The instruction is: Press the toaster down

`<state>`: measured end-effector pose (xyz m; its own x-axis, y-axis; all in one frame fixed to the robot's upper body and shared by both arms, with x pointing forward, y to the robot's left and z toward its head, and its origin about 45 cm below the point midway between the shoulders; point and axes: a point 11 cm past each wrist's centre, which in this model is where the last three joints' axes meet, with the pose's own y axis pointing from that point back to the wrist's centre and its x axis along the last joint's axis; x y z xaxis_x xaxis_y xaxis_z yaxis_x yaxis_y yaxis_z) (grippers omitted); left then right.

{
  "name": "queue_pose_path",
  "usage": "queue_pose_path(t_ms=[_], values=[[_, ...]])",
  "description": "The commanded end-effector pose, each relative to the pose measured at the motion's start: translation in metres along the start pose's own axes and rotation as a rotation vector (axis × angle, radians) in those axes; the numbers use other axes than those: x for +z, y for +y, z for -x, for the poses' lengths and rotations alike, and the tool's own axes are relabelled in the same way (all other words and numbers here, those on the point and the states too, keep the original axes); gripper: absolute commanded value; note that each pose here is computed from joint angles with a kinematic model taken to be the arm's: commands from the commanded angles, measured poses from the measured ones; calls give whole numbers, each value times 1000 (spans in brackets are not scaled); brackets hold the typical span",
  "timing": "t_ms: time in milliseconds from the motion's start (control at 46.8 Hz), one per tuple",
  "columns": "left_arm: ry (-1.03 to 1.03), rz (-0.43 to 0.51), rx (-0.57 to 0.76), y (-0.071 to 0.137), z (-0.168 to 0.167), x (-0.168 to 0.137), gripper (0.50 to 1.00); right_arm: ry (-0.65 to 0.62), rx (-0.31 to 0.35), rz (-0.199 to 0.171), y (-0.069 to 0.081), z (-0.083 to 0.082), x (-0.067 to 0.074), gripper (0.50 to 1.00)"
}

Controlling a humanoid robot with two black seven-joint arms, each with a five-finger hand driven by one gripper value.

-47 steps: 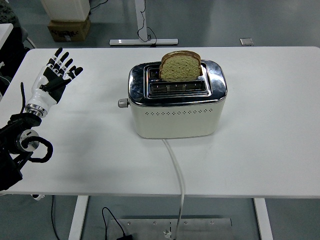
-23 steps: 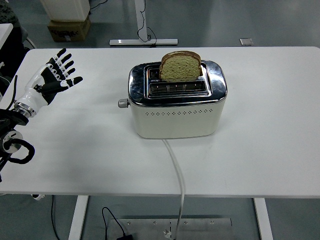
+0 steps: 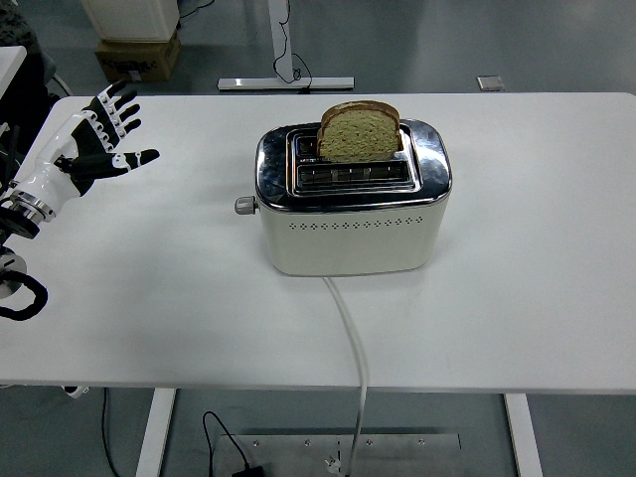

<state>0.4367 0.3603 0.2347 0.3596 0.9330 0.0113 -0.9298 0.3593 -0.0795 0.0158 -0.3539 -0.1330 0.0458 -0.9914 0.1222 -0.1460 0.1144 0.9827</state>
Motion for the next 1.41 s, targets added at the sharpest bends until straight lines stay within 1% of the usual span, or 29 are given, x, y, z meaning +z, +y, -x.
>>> queue_pose_path(t_ms=[0,128,427,577,705,897,1004,1132,1389], values=[[0,7,-44,3,1,9,1000,0,0,0,0,0,0,998],[-26,-10,-65,6,1,8,1000,0,0,1,0,0,0,998],[-201,-132,-200,15,16,-16,1000,0,0,0,0,0,0,998],[-276,-169,-264,18,22,-21,1000,0,1,0,0,-1,0,998],[-381,-206,-298,29,11,-16,1000,0,1,0,0,-1,0,998],[-502,-234,-358,38,6,-6,1000,0,0,0,0,0,0,998],[-562,-238,-407,39,13,-4,1000,0,0,0,0,0,0,998],[-607,-214,-448,39,24,3,1000,0,0,0,0,0,0,998],[-689,-214,-544,39,44,1,1000,0,0,0,0,0,0,998]])
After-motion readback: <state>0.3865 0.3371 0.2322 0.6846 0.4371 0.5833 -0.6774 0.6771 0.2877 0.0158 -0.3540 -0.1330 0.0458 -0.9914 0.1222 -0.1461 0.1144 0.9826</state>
